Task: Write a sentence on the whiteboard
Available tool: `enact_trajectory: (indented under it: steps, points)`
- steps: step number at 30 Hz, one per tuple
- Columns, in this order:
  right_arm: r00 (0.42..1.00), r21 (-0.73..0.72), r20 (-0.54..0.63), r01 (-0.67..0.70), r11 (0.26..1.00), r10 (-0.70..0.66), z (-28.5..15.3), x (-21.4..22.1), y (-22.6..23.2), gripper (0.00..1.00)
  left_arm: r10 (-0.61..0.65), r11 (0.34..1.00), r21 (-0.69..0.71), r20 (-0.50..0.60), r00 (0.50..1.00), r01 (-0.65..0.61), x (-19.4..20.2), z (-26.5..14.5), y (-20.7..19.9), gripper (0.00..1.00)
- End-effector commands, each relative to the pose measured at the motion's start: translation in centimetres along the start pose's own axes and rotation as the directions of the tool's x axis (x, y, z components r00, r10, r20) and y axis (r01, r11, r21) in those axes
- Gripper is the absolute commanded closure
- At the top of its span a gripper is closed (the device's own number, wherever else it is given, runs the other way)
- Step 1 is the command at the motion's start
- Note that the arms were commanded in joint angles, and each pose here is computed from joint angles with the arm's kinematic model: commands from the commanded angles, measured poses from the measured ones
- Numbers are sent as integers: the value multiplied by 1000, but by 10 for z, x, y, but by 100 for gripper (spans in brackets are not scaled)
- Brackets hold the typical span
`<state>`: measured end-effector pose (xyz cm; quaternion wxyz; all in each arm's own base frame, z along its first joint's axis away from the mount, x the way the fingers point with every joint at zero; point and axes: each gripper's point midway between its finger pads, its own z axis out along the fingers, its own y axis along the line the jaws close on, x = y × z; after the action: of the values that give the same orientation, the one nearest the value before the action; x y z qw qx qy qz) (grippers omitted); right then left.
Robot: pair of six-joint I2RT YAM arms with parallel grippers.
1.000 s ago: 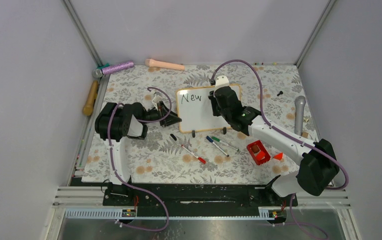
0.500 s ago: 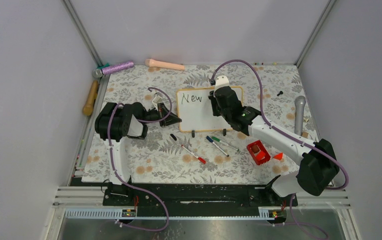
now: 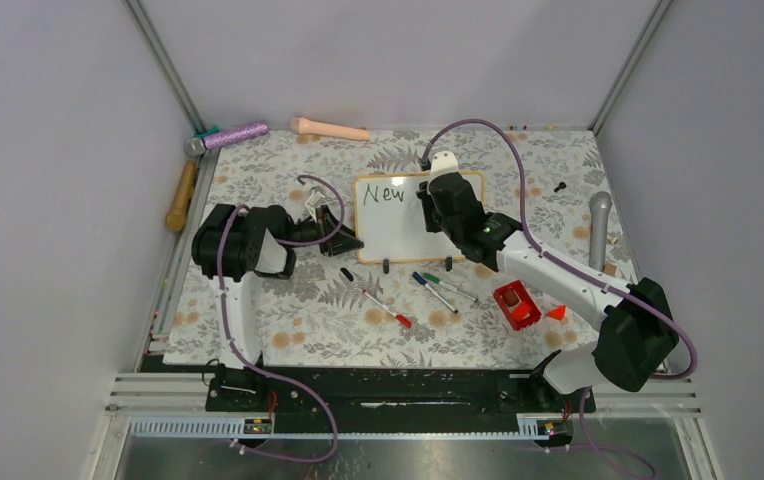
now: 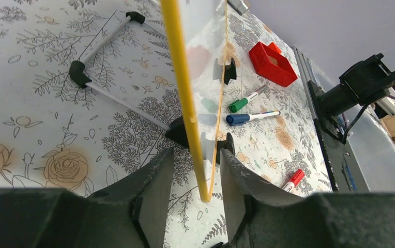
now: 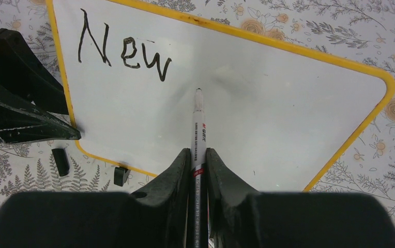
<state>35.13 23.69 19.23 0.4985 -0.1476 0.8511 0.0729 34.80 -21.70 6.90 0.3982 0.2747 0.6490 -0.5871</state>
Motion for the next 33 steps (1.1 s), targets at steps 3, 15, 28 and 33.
enact_trajectory:
  steps: [3, 15, 28, 33]
  points:
    - [998, 4, 53, -16, 1000, 15, -5, -17, -3, 100, 55, 998, 19, -1, 999, -55, -1, 0, 1, 59]
    - [998, 5, 55, -14, 1000, 14, -6, -17, -4, 100, 57, 997, 45, -17, 998, -57, 2, 1, 1, 77]
    - [999, 3, 51, -12, 1000, 12, -4, -16, -3, 100, 25, 997, 80, -36, 999, -22, -1, 3, 0, 85]
    - [999, 0, 51, -11, 1000, 11, -5, -17, -2, 100, 29, 996, 80, -34, 999, -26, -3, 4, 1, 76]
